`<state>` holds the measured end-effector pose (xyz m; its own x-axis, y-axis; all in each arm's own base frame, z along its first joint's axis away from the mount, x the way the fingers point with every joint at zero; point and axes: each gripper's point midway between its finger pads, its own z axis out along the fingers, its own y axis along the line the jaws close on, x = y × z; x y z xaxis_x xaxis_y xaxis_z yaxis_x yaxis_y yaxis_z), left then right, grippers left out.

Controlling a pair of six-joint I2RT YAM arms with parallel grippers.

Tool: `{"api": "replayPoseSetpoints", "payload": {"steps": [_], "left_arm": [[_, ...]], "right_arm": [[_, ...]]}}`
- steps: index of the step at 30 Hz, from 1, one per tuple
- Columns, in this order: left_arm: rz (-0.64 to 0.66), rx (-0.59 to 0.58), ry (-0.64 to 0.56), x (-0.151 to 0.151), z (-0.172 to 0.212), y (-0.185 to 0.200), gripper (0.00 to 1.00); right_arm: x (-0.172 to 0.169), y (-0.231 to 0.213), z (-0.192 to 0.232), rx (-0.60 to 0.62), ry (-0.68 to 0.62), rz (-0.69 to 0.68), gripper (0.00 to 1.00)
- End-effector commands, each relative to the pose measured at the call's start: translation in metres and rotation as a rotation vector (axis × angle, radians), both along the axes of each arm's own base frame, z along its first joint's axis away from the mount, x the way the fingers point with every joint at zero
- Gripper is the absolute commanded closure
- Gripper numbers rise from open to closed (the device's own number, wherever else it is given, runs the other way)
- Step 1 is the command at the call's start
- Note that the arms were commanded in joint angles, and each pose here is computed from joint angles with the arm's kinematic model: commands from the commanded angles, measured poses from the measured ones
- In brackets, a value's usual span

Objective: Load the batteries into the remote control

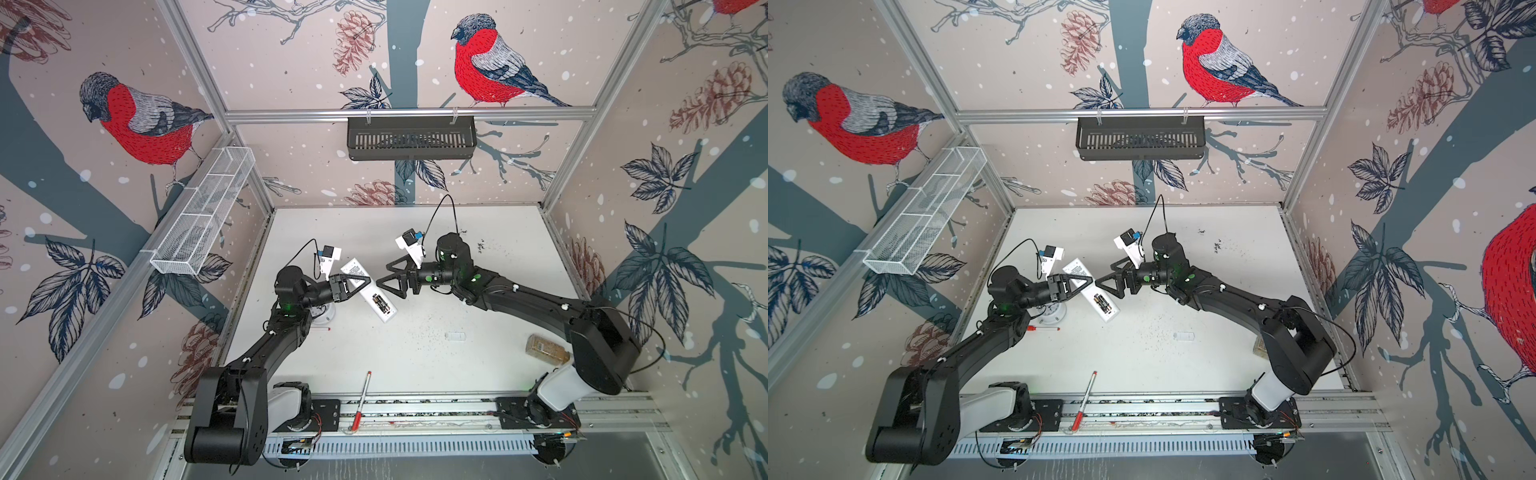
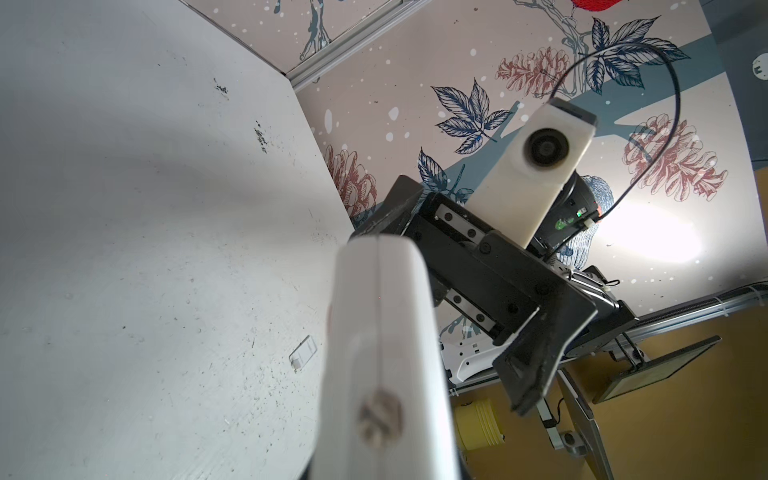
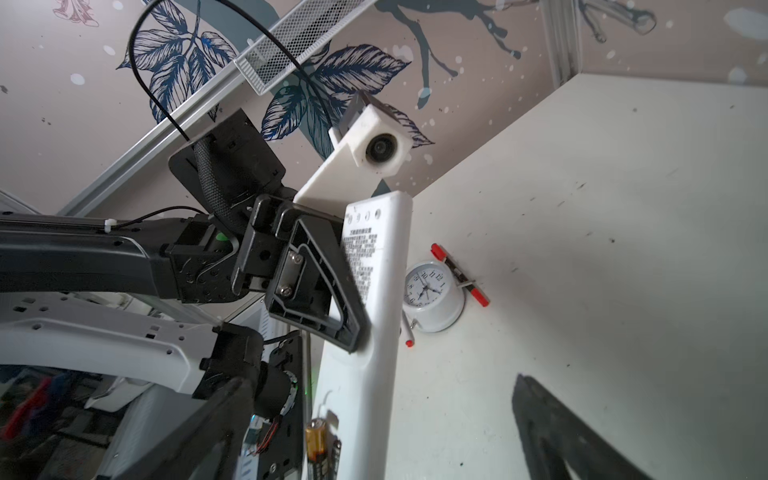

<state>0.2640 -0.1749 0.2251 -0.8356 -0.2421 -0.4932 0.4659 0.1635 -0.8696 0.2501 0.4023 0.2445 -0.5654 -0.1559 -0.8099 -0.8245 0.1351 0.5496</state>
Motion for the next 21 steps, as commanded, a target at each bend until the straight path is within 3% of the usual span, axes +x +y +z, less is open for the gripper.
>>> {"api": "replayPoseSetpoints", "payload": {"steps": [1,21], "left_arm": [[-0.006,0.005,-0.056,-0.001,0.007,-0.001,1.0],[-0.018,-0.005,-0.079,-0.002,0.014,-0.003,1.0]], "right_arm": [[-0.018,0.002,0.002,0.029,0.146,0.127,0.0],[-0.016,0.016,-0.046,0.001,0.295,0.211,0.01]]}}
